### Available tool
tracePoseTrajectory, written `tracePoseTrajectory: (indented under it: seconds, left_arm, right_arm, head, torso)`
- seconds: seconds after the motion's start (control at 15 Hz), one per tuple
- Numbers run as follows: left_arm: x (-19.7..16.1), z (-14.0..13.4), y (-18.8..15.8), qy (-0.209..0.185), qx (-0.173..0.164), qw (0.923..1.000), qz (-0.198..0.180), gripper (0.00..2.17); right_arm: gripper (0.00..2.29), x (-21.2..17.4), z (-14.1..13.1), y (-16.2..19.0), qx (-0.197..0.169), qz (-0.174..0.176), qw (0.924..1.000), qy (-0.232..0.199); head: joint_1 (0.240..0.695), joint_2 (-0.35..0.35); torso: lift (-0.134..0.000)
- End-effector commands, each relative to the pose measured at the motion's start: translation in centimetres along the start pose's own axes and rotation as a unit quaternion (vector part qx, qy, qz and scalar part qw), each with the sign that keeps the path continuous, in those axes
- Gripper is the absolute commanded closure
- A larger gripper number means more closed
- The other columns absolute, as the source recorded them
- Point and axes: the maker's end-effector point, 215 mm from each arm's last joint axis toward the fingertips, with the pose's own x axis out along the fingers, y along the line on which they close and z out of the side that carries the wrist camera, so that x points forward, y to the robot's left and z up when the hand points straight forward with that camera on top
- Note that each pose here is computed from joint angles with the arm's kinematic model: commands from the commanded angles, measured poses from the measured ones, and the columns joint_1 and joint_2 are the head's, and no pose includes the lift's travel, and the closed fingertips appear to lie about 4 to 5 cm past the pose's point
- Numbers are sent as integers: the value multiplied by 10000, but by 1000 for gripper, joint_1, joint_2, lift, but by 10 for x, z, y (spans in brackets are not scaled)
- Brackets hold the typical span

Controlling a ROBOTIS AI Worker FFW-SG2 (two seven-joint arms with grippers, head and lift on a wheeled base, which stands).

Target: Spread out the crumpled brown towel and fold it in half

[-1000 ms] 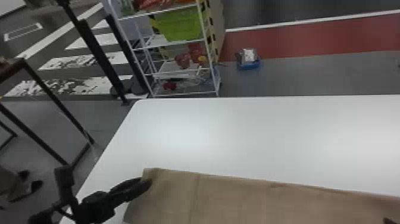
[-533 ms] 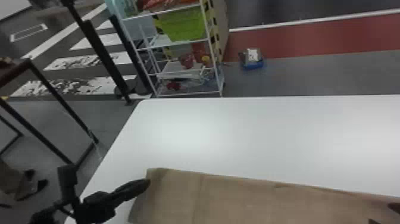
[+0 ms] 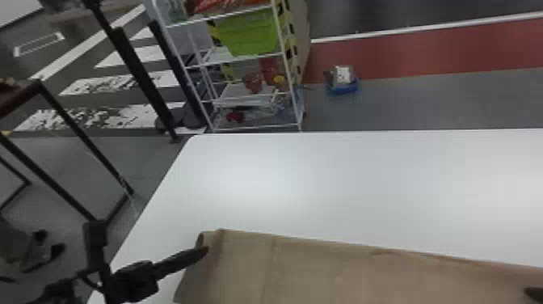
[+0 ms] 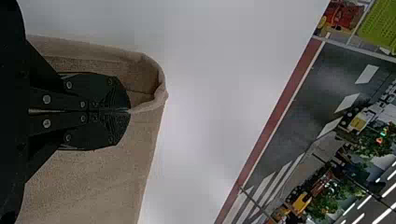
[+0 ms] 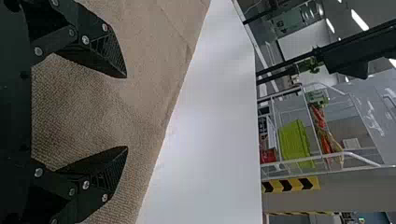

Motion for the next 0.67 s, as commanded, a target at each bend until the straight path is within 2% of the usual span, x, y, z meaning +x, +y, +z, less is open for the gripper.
tracePoseTrajectory:
  seconds: [0.0,0.4,0.6]
  left_arm:
    - [0,7,-8,-30,-199,9998,-82,1301]
    - [5,11,-7,236,-706,9972,69,1298]
    - [2,22,0,175,-769,9968,116,1298]
  right_arm:
    - [404,0,-3,-1,81,0,9999,68]
    - [404,4,-10,-9,193,-51,9995,248]
    - [404,6,-15,-15,300,-78,9989,339]
  head:
    - [695,350]
    - [695,336]
    - [695,331]
  torso:
    - [-124]
    - [-124]
    - [-124]
